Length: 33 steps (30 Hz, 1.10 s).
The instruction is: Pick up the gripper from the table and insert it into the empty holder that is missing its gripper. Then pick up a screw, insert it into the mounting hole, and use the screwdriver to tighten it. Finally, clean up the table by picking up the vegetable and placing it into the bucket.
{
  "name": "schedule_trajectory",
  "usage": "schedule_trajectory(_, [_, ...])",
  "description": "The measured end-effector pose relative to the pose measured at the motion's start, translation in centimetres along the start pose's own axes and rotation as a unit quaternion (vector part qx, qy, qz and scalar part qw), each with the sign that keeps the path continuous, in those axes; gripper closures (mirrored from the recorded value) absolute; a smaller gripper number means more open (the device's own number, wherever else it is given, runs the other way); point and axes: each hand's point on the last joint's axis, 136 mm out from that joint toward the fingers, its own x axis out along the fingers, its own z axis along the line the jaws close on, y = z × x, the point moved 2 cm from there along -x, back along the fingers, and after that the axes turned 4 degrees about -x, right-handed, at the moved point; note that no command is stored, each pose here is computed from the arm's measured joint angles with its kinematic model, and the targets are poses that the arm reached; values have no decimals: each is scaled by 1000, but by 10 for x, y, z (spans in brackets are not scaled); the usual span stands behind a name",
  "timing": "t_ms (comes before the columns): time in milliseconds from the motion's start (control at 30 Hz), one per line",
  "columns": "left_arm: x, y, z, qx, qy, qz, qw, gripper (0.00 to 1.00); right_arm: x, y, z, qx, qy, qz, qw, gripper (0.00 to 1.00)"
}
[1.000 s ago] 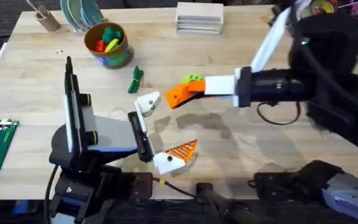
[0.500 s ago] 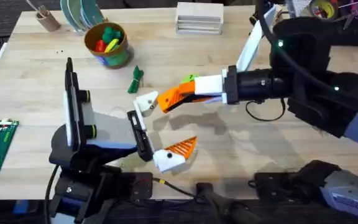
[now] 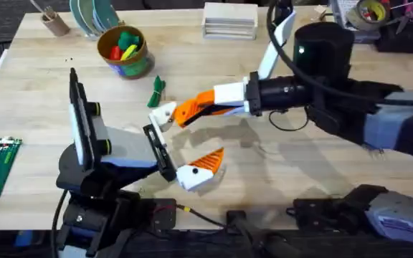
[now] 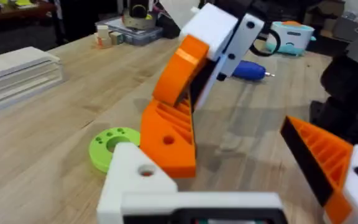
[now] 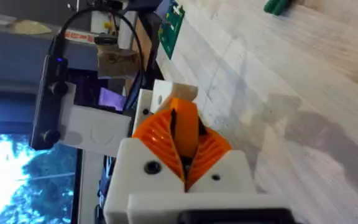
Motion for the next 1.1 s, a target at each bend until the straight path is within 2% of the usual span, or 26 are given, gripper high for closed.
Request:
schedule_trajectory(333, [-2,-4,18,-8,-58,-10,998,8,34,-7,-8,9,-41,-1,999,990])
schedule_trajectory(467, [-2,-4,18,-12,-56,-10,998,8,54,-2,-8,14,-58,0,998,992])
schedule_trajectory(667, [-3,-4,23,-17,-73,-13,997,7,64,-7,-11,19,-67,-21,997,992])
schedule_trajectory(1100, [-3,-4,23,-21,-73,-14,997,7,65,-6,-13,28,-61,-22,997,993])
